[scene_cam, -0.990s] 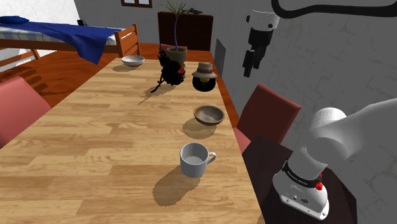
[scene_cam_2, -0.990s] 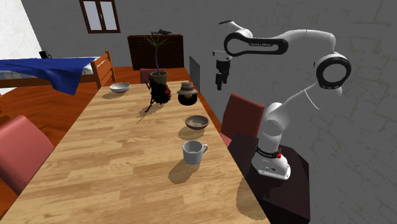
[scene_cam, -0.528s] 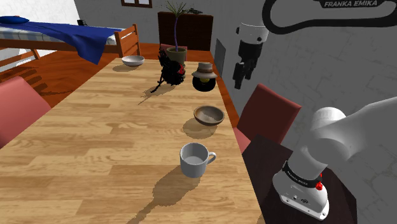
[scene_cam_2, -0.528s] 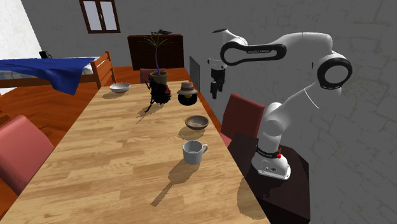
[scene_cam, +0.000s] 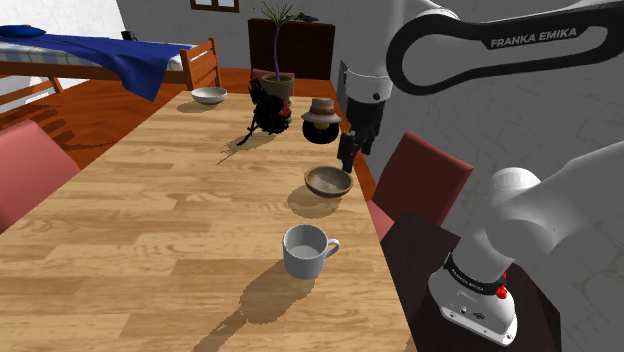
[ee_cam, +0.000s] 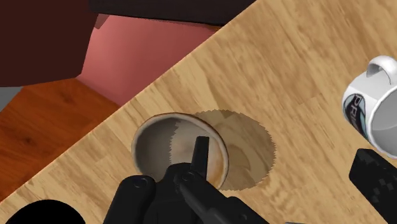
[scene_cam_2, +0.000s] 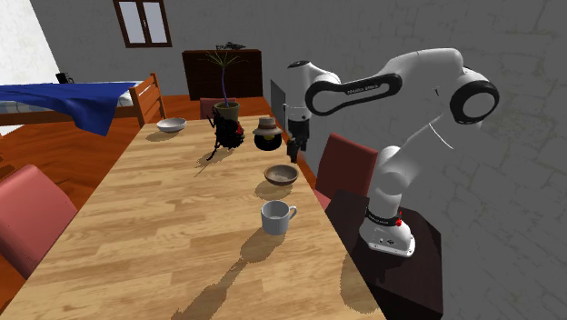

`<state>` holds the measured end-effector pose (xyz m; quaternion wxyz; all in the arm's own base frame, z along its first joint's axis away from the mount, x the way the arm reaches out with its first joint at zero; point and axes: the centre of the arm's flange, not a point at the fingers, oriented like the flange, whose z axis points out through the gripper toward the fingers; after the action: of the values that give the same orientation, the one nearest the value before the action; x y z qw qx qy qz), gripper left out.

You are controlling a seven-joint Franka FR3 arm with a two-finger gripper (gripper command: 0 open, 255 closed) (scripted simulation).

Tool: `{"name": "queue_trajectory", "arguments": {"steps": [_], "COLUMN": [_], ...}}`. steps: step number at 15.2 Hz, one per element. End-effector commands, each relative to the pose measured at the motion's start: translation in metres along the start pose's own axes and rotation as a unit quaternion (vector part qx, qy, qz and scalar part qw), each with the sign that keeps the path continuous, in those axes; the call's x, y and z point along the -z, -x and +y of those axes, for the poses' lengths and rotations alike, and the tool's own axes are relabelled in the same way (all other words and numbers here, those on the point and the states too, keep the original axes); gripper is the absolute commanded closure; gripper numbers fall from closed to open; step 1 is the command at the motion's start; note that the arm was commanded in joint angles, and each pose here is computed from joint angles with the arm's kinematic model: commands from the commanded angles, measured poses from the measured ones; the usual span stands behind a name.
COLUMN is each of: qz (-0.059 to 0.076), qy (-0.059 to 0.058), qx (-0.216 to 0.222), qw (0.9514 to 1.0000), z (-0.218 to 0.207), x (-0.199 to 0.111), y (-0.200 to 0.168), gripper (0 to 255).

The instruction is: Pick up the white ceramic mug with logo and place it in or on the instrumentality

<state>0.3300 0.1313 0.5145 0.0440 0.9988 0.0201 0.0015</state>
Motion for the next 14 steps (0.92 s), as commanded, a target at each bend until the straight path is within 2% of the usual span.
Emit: {"name": "queue_trajectory", "arguments": {"steps": [1, 14], "qz": [-0.001, -0.009], "qy": [-0.002, -0.014], "qx": [0.000, 0.005], "qw": [1.0000, 0.9999], "z": [-0.021, -0.174], "x": [-0.012, -0.083], "y": [0.001, -0.013], "gripper": [0, 0]}}
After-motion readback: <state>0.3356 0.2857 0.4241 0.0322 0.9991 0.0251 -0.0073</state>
